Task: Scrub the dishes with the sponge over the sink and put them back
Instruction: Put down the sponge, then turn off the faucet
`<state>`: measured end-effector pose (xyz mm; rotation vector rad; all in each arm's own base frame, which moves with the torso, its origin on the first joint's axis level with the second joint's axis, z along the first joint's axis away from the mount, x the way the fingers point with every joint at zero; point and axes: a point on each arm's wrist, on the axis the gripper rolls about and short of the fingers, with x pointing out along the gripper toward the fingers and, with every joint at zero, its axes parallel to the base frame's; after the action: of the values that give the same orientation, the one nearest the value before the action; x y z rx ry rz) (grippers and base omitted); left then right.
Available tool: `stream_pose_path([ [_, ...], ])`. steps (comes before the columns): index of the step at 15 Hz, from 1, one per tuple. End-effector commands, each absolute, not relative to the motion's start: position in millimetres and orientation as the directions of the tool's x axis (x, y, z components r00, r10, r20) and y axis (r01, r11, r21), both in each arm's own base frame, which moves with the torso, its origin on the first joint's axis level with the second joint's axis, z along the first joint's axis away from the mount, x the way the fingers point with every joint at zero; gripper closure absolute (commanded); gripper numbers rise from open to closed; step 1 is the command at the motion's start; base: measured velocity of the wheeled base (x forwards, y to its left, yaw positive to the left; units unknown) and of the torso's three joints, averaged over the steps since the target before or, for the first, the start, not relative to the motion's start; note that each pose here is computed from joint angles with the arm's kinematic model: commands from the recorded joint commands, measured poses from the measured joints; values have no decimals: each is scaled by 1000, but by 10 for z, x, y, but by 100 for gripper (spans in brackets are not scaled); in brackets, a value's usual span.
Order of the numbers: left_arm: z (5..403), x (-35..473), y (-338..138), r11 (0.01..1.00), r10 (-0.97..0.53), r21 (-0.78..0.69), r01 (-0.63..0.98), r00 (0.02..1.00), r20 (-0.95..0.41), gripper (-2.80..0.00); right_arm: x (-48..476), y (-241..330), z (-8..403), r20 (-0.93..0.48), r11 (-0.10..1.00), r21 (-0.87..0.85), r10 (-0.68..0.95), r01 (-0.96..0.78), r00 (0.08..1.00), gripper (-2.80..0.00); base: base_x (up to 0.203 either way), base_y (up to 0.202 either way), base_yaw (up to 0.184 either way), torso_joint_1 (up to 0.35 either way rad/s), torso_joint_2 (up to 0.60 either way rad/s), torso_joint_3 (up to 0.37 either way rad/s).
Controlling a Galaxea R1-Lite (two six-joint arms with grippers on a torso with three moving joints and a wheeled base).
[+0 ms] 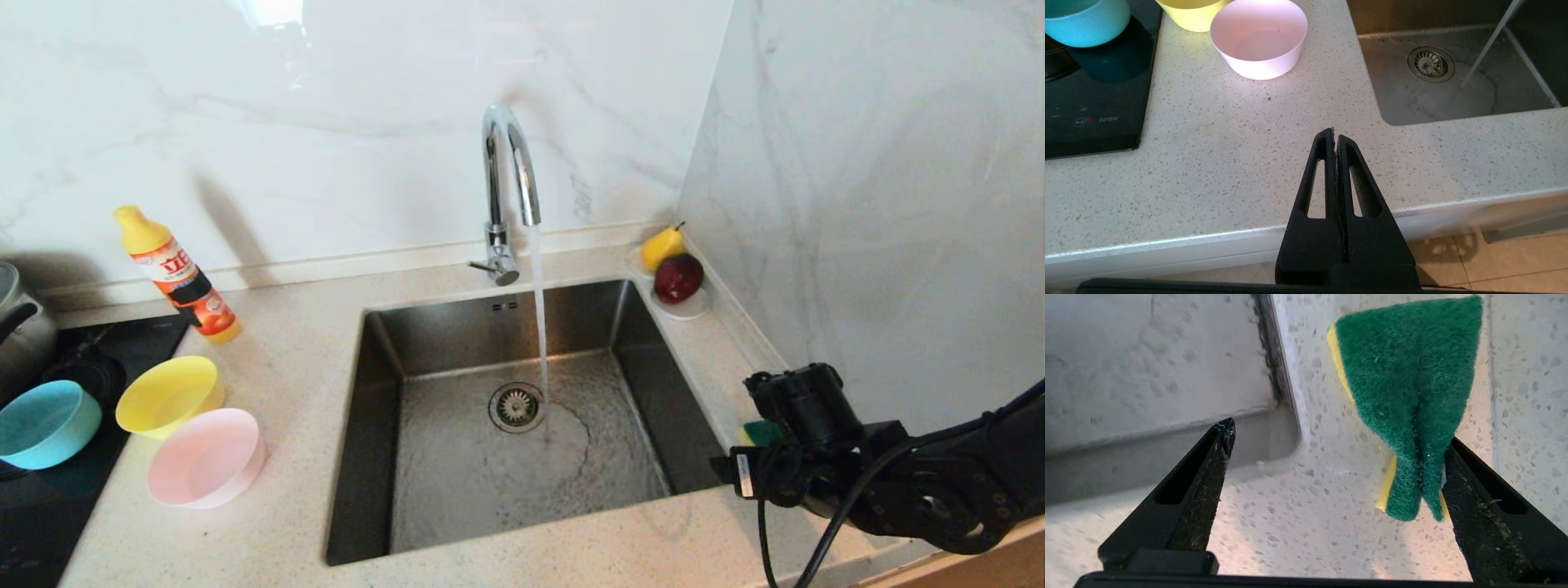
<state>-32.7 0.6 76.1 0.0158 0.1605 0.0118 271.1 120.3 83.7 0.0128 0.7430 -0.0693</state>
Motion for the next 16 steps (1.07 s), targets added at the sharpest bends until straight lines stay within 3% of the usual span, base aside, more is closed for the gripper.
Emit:
stream_pose_path([
  [1, 757, -327, 6, 1000, 14, 17, -11, 987, -162, 0, 2717, 1218, 856, -669, 997, 8, -55, 80, 742, -280, 0, 0, 0, 0, 0, 0],
  [10, 761, -328, 6, 1000, 14, 17, -11, 987, -160, 0, 2750, 1300, 975, -636, 988, 101, -26, 117, 771, -280, 0, 0, 0, 0, 0, 0],
  [16, 761, -328, 6, 1000, 14, 17, -11, 987, -160, 0, 2724, 1342, 1121, -572, 986, 62, -92, 154, 815, -280, 0, 0, 0, 0, 0, 0],
])
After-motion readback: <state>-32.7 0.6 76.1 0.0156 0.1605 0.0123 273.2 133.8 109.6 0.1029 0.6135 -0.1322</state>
